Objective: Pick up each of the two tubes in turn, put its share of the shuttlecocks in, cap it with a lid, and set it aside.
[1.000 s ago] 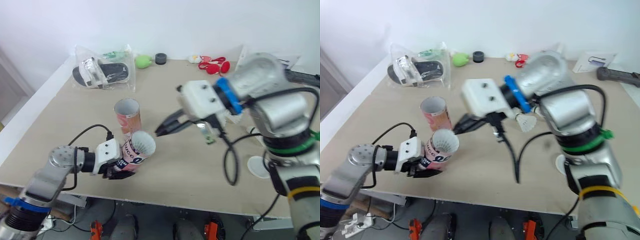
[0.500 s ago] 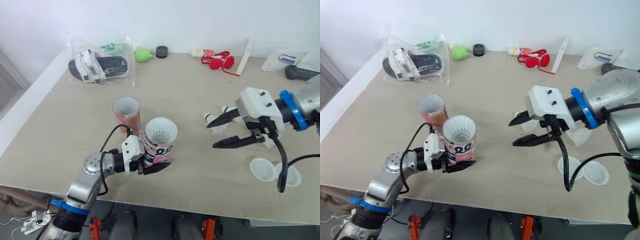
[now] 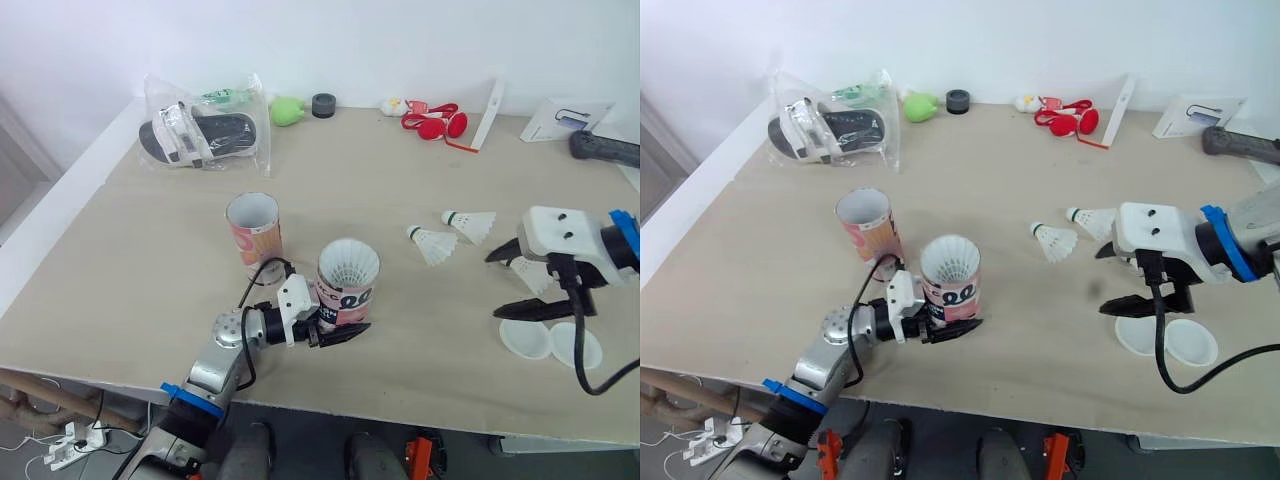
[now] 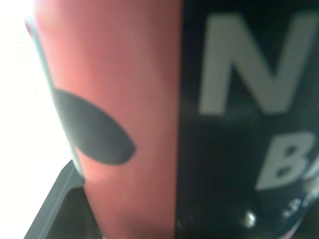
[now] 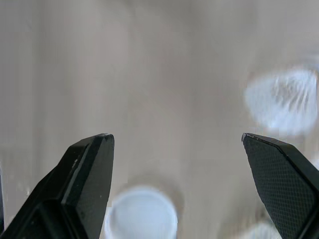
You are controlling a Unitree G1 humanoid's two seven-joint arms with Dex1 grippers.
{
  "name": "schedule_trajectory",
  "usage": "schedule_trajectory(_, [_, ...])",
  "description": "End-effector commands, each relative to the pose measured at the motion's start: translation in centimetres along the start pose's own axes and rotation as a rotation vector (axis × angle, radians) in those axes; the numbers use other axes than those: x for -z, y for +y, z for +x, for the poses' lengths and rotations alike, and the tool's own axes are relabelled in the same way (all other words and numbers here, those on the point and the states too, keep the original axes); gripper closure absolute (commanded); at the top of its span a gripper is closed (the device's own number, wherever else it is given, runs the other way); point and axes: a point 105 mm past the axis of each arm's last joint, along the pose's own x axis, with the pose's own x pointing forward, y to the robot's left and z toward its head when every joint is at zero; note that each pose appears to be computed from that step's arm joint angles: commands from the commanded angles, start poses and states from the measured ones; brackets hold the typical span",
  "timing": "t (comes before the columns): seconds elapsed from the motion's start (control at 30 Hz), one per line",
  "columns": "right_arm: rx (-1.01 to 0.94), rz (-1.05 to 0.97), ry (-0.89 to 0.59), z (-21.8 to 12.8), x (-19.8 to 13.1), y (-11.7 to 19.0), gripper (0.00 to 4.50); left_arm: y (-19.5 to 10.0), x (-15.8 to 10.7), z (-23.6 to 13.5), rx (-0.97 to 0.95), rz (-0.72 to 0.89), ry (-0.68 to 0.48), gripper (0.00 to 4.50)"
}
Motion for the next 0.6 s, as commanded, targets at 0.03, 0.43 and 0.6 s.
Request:
schedule_trajectory(0.03, [0.063,-0.034,0.034,-1.6,-0.1,-0.5,0.10,-1.2,2.4,0.0,0.049,-0.045,0.069,1.42])
schedule_trajectory(0.43, [0.046,-0.092,-0.193,-1.9,-4.8,-0.6,0.10,-0.8,2.2,0.0,0.046,-0.052,0.066,1.42])
schedule_trajectory(0.6, [0.025,-0.251,-0.398,-3.1,-11.4,-0.5,0.95,-0.5,2.3,-0.1,0.036,-0.063,0.068,1.42])
